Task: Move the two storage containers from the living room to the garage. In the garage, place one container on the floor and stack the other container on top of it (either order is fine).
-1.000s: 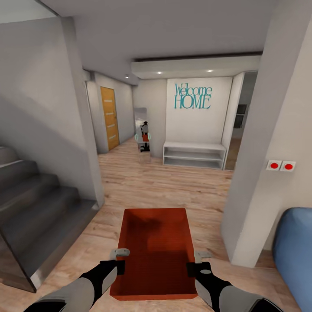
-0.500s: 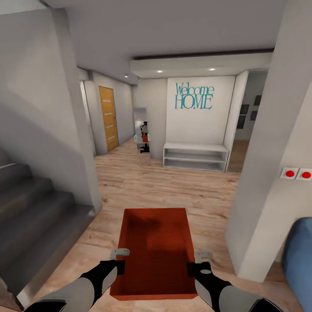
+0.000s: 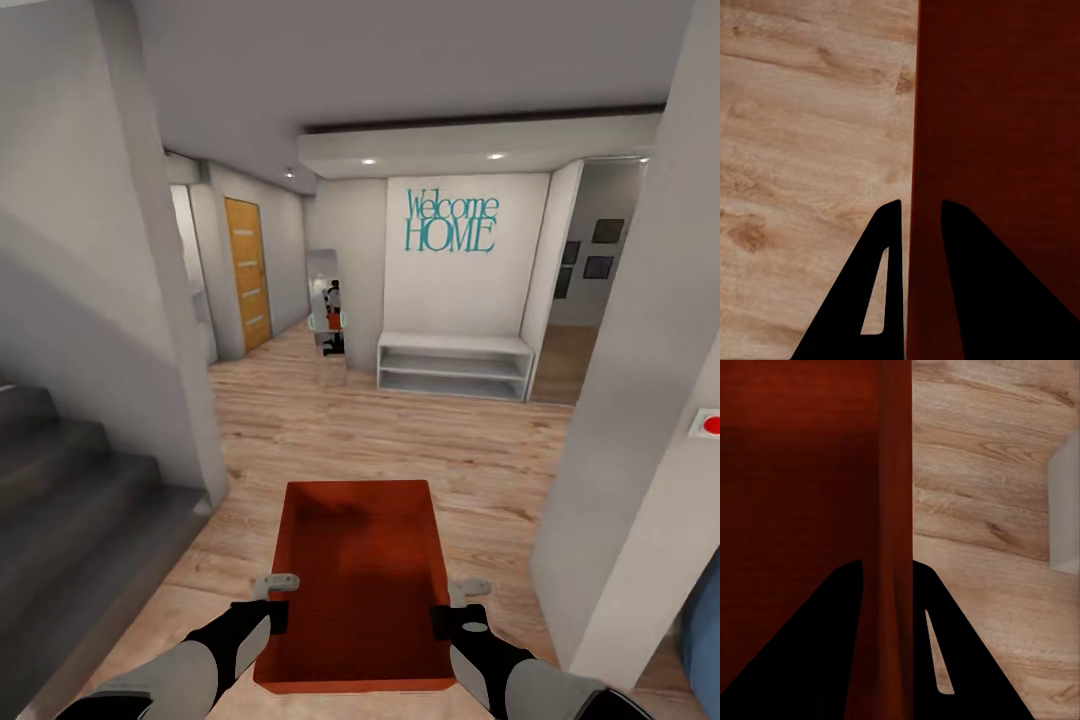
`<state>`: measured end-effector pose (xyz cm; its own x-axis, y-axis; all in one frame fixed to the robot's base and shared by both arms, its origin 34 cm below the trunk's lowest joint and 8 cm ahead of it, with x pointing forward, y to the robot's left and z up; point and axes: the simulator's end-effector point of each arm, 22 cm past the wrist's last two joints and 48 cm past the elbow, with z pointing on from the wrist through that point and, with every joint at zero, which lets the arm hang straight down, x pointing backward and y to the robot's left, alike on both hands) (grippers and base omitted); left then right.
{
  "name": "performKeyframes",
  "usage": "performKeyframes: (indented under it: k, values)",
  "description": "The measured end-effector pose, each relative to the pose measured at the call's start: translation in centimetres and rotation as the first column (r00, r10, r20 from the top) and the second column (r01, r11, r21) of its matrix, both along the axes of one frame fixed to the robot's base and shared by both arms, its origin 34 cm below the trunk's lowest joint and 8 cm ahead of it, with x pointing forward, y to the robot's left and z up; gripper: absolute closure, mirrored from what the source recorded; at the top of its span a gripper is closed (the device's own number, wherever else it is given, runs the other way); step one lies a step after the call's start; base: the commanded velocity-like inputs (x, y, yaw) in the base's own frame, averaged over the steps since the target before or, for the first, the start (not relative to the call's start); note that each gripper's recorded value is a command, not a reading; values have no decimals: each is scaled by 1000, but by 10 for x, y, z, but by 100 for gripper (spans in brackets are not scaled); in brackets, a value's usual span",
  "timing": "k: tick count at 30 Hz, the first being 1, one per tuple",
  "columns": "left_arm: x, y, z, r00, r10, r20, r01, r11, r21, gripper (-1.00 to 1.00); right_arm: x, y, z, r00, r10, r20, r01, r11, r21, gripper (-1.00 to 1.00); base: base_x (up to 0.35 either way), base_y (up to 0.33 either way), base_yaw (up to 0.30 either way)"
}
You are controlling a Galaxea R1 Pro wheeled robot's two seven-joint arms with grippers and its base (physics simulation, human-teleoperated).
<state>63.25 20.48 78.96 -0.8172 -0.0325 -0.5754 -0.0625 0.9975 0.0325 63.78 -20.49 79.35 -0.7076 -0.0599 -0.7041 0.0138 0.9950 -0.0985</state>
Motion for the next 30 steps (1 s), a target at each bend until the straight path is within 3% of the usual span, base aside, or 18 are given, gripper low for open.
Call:
performKeyframes:
  k: [30]
  values:
    - [0, 0, 0, 1000, 0, 1, 0, 1000, 0, 100, 0, 0, 0, 1000, 0, 1, 0, 1000, 0, 100, 324, 0, 0]
